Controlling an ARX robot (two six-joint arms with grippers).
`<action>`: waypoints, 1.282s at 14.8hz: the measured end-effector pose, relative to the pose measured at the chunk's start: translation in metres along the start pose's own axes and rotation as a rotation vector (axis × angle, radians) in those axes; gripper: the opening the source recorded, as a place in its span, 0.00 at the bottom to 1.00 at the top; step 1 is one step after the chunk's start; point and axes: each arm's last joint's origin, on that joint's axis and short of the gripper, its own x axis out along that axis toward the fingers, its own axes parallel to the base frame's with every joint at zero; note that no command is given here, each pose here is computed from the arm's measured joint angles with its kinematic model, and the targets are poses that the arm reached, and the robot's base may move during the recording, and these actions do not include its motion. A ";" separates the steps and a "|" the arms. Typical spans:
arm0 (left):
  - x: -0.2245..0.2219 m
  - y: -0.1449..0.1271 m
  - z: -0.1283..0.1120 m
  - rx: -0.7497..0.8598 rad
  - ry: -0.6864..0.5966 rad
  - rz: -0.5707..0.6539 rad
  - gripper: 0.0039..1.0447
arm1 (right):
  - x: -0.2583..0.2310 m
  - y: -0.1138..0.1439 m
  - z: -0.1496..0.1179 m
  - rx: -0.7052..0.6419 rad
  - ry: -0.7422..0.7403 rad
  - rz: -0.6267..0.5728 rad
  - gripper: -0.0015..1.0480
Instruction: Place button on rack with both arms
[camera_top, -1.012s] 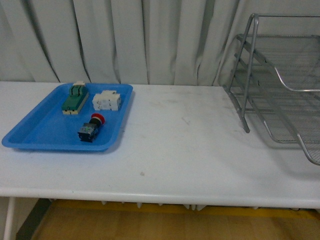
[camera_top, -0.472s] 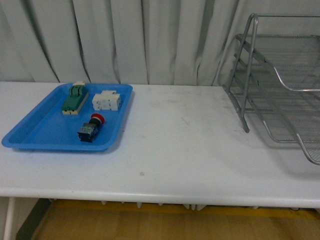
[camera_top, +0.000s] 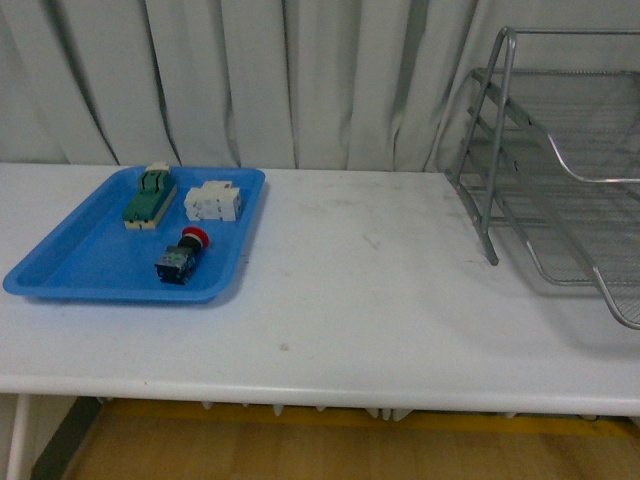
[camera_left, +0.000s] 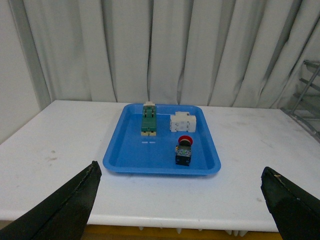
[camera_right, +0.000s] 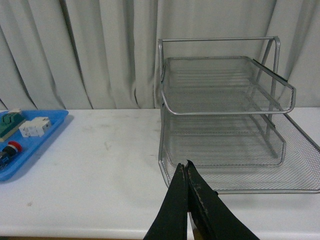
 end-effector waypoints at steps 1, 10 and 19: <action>0.000 0.000 0.000 0.000 -0.001 0.000 0.94 | -0.001 0.000 -0.001 0.000 0.006 -0.007 0.02; 0.000 0.000 0.000 0.000 0.000 0.001 0.94 | -0.021 0.000 -0.005 0.000 0.023 -0.021 0.02; 0.000 0.000 0.000 0.000 0.000 0.000 0.94 | -0.022 0.000 -0.004 -0.003 0.010 -0.022 0.45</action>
